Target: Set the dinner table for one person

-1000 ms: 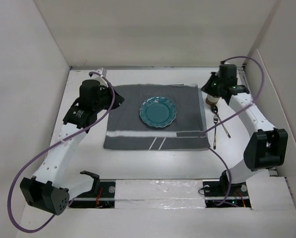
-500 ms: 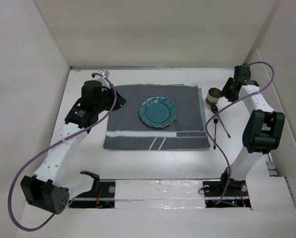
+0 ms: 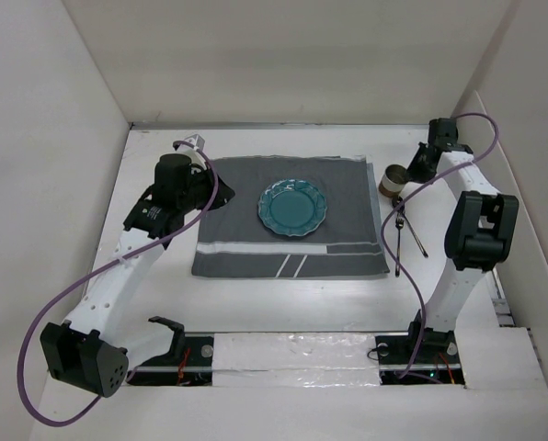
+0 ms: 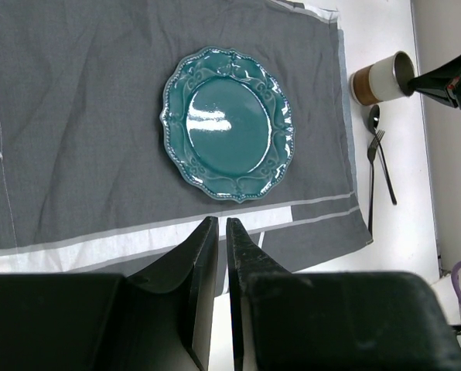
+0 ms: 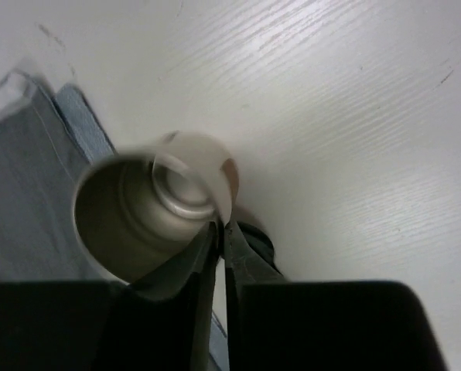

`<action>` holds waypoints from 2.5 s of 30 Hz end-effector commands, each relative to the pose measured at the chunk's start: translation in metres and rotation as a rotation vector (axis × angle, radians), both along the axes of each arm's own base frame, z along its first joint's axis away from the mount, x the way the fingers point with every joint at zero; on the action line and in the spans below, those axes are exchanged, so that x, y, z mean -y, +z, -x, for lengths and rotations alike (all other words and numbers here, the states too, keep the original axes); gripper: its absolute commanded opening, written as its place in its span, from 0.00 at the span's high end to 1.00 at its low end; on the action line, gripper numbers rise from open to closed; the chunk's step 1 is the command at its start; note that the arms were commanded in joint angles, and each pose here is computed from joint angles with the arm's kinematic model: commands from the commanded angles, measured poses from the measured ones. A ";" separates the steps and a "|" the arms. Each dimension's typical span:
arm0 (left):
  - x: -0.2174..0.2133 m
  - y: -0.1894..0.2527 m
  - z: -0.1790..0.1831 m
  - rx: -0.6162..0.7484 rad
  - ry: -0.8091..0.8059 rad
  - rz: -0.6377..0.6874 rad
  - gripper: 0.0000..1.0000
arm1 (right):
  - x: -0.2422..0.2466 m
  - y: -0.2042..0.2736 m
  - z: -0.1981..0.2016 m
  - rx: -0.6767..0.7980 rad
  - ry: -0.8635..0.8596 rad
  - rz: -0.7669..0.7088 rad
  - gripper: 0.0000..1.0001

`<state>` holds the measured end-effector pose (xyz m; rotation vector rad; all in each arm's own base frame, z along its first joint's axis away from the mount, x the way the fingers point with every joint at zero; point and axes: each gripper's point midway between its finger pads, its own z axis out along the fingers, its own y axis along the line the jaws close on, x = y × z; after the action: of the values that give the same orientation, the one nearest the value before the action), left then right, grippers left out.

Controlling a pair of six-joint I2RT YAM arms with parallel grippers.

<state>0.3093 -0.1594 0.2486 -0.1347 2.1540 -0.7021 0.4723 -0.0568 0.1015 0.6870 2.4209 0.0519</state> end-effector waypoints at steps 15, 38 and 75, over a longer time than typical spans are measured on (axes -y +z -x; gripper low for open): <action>0.005 0.008 -0.004 0.030 -0.009 0.021 0.91 | -0.073 0.096 -0.044 0.263 0.157 0.018 1.00; 0.002 -0.004 -0.001 0.001 0.012 0.025 0.87 | -0.130 0.040 -0.071 0.150 0.265 -0.084 0.55; 0.008 -0.015 0.020 0.004 -0.085 0.010 0.92 | -0.035 -0.073 0.160 -0.228 0.070 0.055 0.68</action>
<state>0.2917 -0.1652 0.2204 -0.0821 2.2214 -0.7316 0.2912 -0.0079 0.0207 0.6407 2.7113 0.0102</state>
